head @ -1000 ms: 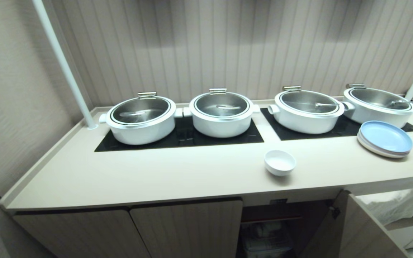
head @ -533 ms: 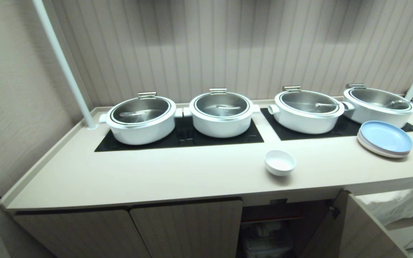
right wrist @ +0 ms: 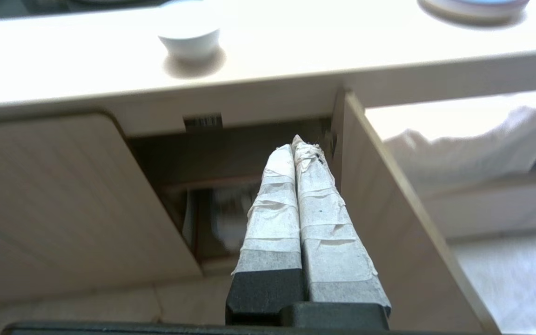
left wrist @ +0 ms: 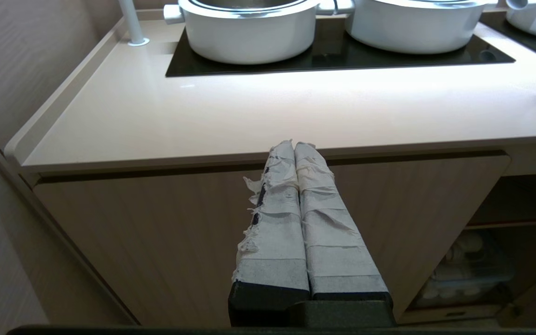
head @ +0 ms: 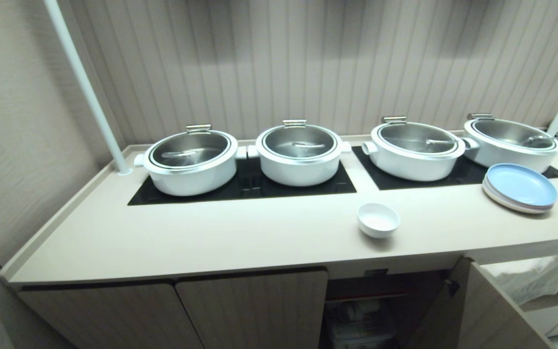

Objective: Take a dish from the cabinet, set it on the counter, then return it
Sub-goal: Pick up the bowl from the table

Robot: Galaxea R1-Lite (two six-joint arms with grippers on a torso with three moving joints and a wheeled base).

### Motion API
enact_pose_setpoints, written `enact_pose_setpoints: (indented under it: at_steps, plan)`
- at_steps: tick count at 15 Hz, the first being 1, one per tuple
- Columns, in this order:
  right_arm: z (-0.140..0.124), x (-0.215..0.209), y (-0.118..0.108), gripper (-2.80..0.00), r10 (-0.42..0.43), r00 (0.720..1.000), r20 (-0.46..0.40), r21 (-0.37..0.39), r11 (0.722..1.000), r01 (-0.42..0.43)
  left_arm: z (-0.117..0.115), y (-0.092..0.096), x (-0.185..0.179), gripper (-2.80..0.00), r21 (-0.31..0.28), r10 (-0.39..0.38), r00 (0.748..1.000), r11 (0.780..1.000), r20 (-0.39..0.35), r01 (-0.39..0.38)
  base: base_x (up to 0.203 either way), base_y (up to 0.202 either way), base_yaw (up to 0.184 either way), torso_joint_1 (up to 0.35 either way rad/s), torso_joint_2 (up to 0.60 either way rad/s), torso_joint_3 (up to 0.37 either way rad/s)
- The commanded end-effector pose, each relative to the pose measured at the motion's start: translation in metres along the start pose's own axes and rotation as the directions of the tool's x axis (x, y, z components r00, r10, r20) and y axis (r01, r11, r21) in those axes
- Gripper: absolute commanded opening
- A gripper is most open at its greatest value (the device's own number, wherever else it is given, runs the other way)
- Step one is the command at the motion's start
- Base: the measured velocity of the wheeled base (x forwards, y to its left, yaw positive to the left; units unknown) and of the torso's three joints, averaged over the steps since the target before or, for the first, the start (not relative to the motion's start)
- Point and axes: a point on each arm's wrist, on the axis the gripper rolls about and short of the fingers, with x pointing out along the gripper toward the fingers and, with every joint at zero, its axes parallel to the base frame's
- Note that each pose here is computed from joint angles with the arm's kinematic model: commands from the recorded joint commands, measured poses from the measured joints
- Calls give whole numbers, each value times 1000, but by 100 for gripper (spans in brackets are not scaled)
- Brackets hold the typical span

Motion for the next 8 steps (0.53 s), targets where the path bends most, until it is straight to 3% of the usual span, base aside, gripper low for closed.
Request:
enact_pose_setpoints:
  at_steps: [1,8]
  plan:
    - [-3,-8,0,-280,3,994,105,4,1000,-4,0,0,0,-280,-1,0,1000,1000,0,0,0,0,0,0,0,0]
    - [-4,-10,-1,-280,3,991,137,11,1000,-5,0,0,0,-280,-1,0,1000,1000,0,0,0,0,0,0,0,0]
